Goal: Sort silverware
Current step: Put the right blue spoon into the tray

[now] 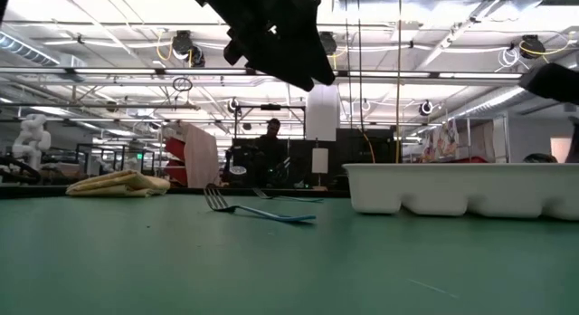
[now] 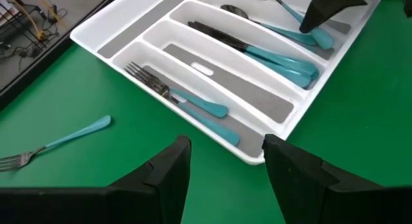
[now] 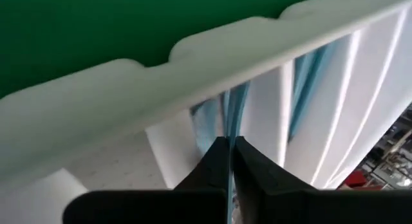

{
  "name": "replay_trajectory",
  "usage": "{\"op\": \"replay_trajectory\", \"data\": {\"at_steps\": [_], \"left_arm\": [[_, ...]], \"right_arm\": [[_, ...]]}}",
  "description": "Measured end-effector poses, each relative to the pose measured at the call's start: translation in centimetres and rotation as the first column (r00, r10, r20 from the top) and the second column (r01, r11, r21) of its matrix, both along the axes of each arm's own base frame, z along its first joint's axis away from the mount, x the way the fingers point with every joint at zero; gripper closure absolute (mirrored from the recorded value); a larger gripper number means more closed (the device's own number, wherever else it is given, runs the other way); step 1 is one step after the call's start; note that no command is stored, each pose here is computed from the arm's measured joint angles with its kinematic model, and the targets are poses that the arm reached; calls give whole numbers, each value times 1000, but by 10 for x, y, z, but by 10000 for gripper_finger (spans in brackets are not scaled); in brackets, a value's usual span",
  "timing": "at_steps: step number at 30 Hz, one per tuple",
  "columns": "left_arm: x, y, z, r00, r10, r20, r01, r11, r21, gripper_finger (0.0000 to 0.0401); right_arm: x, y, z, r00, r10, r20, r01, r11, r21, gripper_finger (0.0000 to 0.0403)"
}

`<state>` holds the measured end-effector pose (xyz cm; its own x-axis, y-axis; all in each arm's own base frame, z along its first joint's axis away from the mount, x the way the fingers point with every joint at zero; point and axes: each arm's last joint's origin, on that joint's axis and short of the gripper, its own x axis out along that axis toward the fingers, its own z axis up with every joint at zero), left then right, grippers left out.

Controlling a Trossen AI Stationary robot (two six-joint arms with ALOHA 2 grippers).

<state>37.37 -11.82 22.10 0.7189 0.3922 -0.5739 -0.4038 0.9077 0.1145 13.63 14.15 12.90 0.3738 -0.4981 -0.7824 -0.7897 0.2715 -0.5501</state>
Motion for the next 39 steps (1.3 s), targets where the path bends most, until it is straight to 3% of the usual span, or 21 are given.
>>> {"op": "replay_trajectory", "data": {"at_steps": [5, 11, 23, 29, 39], "left_arm": [[1, 3, 0, 1000, 8, 1, -8, 1000, 0, 201], [2, 5, 0, 1000, 14, 1, -14, 1000, 0, 201], [3, 6, 1, 1000, 15, 12, -15, 1000, -4, 201], [3, 6, 1, 1000, 16, 17, -15, 1000, -6, 201], [3, 6, 1, 1000, 17, 17, -17, 1000, -7, 201]], "right_arm": [[3, -6, -1, 1000, -15, 4, 16, 999, -28, 403], [6, -9, 0, 997, 76, 15, -73, 988, -136, 403], [18, -13, -1, 999, 10, 50, -6, 997, -71, 403], [20, -14, -3, 993, -99, 61, 98, 995, 19, 399], [21, -16, -2, 991, -110, 73, 110, 994, 15, 338]]}}
